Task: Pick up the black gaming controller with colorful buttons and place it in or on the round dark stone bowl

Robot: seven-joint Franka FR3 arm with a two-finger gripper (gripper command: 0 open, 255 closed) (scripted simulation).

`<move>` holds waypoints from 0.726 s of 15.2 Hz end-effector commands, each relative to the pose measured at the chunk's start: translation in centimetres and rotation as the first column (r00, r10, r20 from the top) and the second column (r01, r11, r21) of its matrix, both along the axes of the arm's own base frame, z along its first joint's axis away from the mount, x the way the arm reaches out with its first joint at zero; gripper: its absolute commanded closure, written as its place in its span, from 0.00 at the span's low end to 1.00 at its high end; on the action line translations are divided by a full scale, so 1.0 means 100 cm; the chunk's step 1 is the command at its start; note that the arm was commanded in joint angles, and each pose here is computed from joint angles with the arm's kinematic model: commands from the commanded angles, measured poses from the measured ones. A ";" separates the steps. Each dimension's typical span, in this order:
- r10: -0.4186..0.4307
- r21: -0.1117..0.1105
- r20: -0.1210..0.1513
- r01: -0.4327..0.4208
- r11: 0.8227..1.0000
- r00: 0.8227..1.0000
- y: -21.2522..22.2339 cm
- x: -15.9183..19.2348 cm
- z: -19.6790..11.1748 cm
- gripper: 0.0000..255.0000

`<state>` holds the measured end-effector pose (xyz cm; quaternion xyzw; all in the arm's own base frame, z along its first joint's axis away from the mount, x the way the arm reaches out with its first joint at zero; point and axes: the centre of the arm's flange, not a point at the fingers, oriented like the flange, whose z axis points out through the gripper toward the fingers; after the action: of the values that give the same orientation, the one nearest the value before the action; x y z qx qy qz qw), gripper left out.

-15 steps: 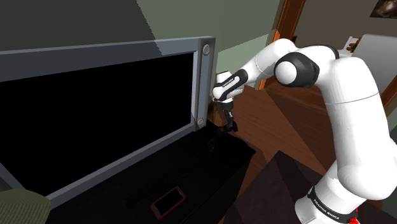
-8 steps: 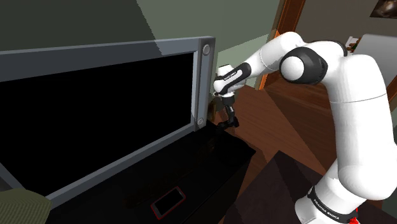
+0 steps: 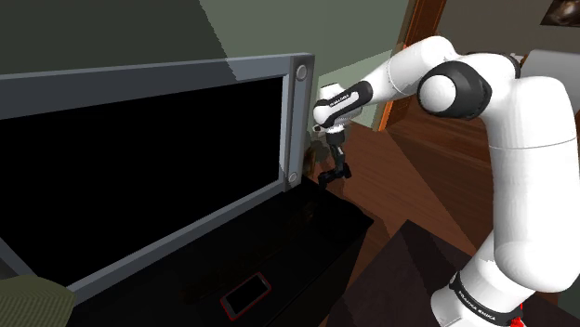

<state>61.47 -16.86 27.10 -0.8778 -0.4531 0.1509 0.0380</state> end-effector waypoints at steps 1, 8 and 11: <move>0.000 0.000 0.000 0.000 1.000 1.000 0.001 0.000 0.011 1.00; 0.000 0.000 0.000 0.000 1.000 1.000 0.050 -0.062 0.020 1.00; 0.000 0.000 0.000 0.000 1.000 1.000 0.075 -0.092 0.024 1.00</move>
<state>53.29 -10.38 29.41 -0.8777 -0.4532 0.1511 0.0383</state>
